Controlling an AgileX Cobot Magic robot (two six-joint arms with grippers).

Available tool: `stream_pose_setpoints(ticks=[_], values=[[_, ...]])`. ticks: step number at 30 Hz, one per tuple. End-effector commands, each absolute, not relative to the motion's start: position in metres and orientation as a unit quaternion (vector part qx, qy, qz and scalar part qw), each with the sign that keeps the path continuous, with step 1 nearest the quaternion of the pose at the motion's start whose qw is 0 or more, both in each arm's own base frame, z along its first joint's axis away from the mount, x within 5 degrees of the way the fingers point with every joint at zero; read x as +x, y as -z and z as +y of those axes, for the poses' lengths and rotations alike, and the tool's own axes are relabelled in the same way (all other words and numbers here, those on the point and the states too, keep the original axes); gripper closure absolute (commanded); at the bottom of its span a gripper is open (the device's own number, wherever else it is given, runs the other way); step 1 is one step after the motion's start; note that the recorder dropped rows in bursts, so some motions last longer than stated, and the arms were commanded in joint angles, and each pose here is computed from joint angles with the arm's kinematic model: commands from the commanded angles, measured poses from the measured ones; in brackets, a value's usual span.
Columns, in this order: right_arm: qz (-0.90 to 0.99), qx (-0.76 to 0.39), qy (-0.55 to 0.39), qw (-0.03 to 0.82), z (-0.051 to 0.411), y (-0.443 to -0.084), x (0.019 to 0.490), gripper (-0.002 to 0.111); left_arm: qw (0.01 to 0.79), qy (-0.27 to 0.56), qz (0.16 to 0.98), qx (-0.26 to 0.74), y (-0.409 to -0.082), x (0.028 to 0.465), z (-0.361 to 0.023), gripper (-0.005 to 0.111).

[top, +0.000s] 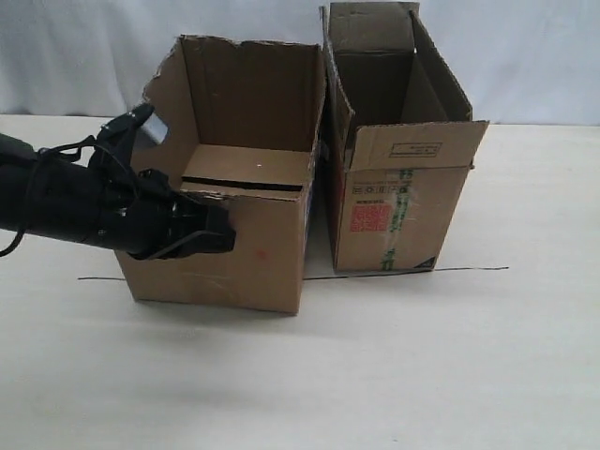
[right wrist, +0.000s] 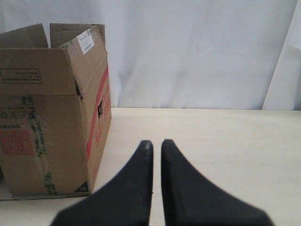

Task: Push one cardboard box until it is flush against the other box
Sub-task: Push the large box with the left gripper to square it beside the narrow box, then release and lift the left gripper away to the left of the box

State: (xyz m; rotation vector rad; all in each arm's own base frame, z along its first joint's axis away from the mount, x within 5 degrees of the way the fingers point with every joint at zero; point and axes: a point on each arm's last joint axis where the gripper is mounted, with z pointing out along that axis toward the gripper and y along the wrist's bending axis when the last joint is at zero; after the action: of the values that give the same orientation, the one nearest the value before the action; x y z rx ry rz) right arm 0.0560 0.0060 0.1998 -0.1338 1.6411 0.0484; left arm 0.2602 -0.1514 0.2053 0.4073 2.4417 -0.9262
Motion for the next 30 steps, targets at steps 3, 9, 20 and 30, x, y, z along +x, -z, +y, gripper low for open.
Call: stream_pose_setpoints(ticks=[3, 9, 20, 30], values=[[0.733, -0.058, -0.017, 0.678, 0.005, -0.198, 0.056, 0.103, 0.259, 0.337, 0.893, 0.147, -0.202, 0.284, -0.160, 0.107], [0.733, -0.058, -0.017, 0.678, 0.005, -0.198, 0.056, 0.103, 0.275, 0.331, 0.891, 0.145, -0.205, 0.301, -0.165, 0.107], [0.733, -0.058, -0.017, 0.678, 0.005, -0.198, 0.056, 0.103, 0.274, 0.360, 0.885, 0.109, -0.202, 0.314, -0.172, 0.107], [0.733, -0.058, -0.017, 0.678, 0.005, -0.198, 0.056, 0.103, 0.303, 0.409, 0.845, 0.167, -0.259, 0.293, -0.157, 0.107]])
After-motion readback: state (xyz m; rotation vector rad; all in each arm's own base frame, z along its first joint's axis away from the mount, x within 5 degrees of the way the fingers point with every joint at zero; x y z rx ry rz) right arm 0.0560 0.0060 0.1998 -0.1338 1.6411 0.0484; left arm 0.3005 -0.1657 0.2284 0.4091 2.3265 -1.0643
